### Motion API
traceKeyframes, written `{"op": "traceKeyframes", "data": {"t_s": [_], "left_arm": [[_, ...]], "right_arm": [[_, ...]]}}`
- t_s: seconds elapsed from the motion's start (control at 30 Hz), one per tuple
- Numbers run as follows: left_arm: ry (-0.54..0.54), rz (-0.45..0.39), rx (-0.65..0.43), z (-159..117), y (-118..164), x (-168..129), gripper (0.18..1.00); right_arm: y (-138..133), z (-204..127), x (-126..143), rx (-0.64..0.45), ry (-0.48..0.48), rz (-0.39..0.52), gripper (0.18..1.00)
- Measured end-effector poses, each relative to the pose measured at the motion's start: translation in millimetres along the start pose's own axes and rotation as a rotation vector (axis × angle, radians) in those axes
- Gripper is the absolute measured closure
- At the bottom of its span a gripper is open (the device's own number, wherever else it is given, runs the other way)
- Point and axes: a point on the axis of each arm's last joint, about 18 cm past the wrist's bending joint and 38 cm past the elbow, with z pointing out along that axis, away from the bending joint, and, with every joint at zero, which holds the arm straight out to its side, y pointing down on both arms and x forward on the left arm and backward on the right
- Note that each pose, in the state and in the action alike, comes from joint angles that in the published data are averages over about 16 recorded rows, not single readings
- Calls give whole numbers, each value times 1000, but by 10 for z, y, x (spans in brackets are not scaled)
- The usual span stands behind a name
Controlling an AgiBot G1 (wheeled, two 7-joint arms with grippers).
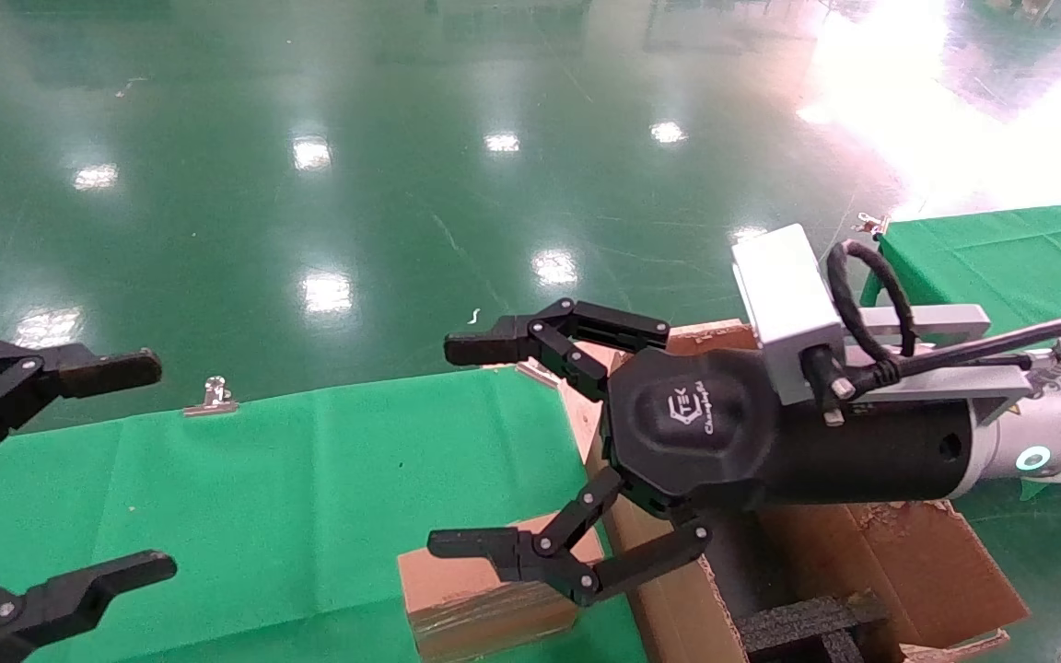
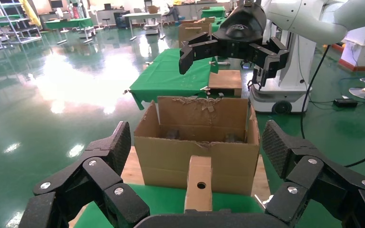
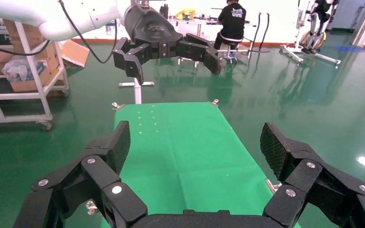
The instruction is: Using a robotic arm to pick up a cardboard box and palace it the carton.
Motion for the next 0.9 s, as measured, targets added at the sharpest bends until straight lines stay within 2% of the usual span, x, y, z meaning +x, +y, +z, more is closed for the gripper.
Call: {"op": "traceKeyframes", "data": {"t_s": [0.9], "left_arm": [[0,0,0,0,0,0,187]], "right_arm": [[0,0,0,0,0,0,178]]}}
